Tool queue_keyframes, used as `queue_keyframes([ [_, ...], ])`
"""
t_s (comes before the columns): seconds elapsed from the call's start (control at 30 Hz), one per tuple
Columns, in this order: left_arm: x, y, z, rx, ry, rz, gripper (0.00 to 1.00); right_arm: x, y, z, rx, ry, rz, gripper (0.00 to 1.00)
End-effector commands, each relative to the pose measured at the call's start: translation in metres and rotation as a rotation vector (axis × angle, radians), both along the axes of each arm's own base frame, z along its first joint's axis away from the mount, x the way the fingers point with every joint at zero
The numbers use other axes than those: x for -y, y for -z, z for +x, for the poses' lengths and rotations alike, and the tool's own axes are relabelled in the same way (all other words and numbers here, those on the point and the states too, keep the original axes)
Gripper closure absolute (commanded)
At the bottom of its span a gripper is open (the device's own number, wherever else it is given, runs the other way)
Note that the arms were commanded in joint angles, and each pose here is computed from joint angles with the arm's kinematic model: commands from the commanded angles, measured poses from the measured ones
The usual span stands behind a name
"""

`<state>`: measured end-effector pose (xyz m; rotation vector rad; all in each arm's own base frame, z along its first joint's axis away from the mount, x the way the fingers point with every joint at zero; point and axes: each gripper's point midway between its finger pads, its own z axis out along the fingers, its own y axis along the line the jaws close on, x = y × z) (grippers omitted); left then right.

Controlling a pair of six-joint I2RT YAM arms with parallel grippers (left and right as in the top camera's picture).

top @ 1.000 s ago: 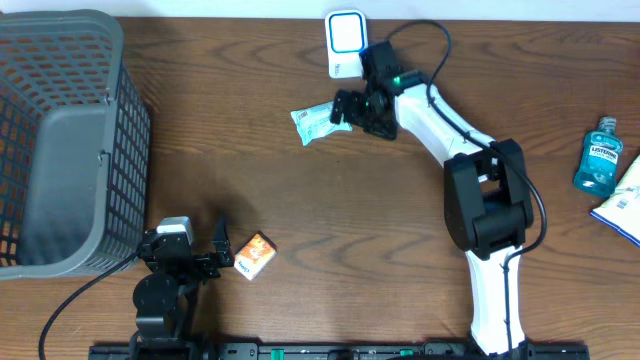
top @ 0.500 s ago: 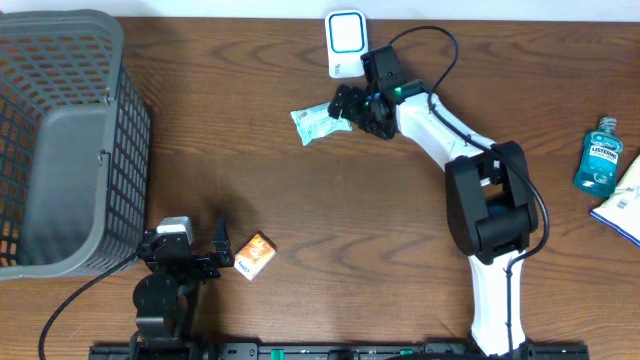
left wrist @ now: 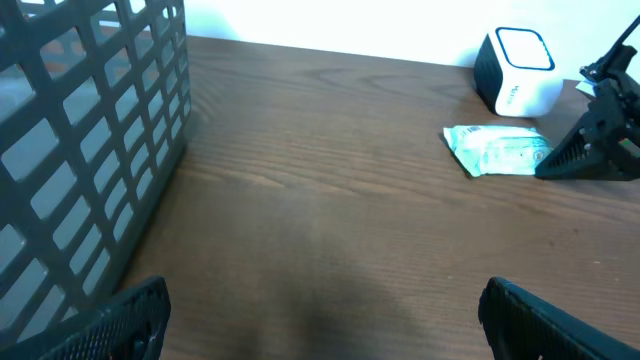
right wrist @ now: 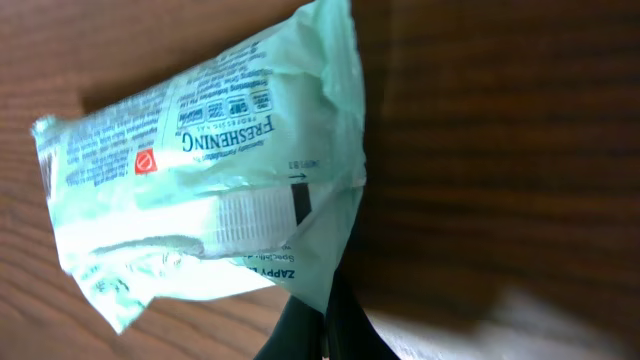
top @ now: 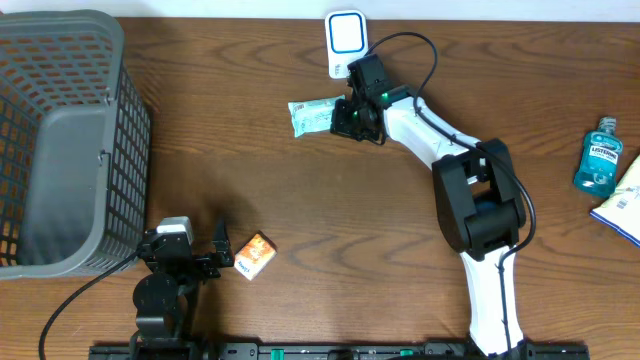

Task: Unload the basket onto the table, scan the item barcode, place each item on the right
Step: 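Lower the right gripper and pinch the wipes pack's edge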

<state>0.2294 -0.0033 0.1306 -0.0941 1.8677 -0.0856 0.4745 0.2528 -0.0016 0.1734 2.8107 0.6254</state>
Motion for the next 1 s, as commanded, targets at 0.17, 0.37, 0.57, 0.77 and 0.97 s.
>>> queue_keyframes([
  [0.17,-0.001,0.012,0.000,-0.027,-0.004,0.012,0.02,0.037,0.002,-0.023,-0.052,-0.063,-0.115,0.99],
  [0.37,-0.001,0.012,0.000,-0.027,-0.004,0.012,0.02,0.031,-0.038,-0.044,-0.056,-0.097,-0.123,0.99],
  [0.57,-0.001,0.012,0.000,-0.027,-0.004,0.012,0.02,0.037,-0.056,-0.099,-0.217,-0.124,-0.180,0.99],
  [0.77,-0.001,0.012,0.000,-0.027,-0.004,0.012,0.02,0.030,-0.073,-0.079,-0.084,-0.113,-0.194,0.35],
  [0.97,-0.001,0.012,0.000,-0.027,-0.004,0.012,0.02,0.058,-0.081,-0.010,0.163,0.091,-0.309,0.05],
])
